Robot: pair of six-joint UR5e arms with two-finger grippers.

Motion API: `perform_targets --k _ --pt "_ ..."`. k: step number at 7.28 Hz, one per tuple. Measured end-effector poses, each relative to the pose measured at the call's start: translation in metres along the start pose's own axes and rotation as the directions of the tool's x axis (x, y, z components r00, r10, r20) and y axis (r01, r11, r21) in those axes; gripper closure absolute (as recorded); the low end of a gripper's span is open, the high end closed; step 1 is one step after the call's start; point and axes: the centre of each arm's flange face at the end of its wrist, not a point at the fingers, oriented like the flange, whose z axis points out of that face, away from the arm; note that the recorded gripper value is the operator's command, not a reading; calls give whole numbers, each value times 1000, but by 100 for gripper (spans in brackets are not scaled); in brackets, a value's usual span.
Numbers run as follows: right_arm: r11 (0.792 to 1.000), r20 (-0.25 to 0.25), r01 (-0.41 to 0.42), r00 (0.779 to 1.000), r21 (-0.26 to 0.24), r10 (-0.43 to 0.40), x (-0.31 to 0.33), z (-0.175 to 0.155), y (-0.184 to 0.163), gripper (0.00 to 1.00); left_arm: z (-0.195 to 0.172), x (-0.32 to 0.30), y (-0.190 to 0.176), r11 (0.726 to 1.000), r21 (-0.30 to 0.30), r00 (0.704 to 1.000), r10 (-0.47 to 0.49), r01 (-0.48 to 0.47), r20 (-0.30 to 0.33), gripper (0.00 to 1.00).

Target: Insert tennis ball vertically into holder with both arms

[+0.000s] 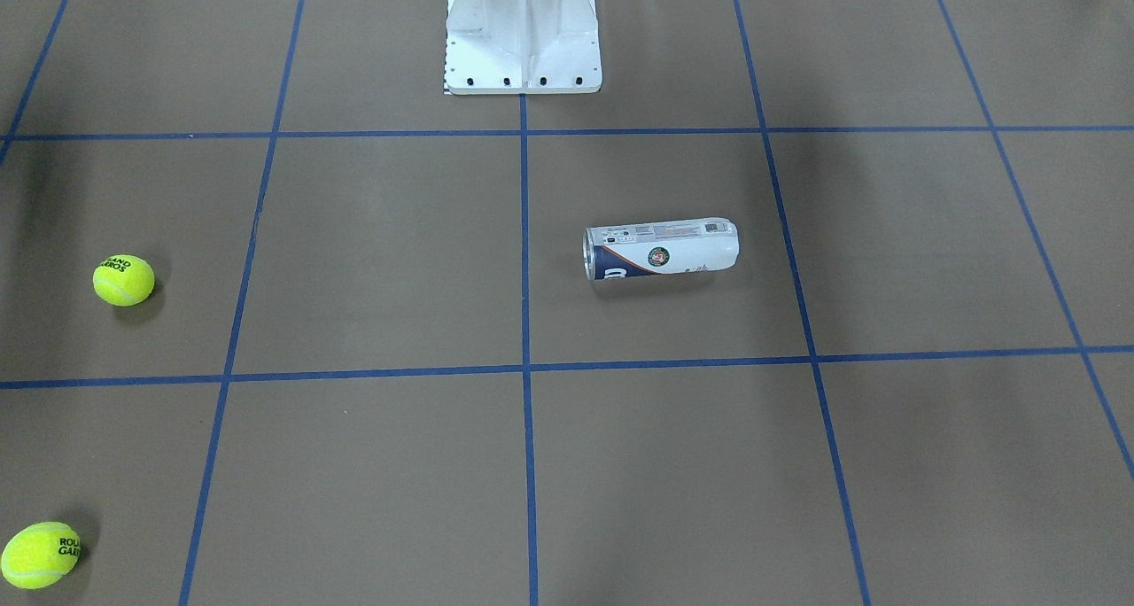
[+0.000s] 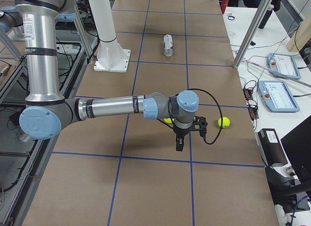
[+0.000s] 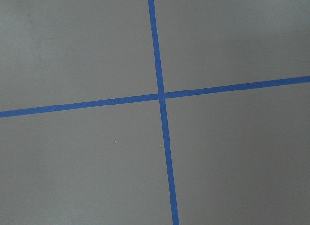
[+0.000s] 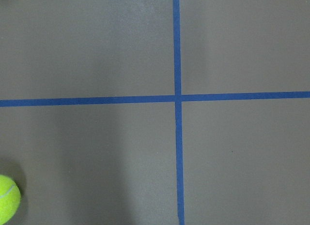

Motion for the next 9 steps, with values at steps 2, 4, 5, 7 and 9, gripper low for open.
perform_targets --k 2,4,5,7,9 --pt "1000 0 -1 1000 -1 1 1 1 1 1 4 1 0 1000 -9 1000 -2 2 0 0" --pt "1000 1 -2 1000 -3 2 1 1 1 1 7 0 -2 1000 -14 1000 -5 5 0 0" --pt "1000 2 -3 1000 -4 3 1 2 1 1 7 1 -3 1000 -12 1000 -1 1 -1 0" --pt "1000 4 -4 1000 -5 4 1 2 1 1 6 2 -5 1000 -10 1000 1 -1 -2 1" --pt "1000 10 -5 1000 -8 5 1 2 2 1 5 4 -6 1000 -6 1000 6 -6 -5 2"
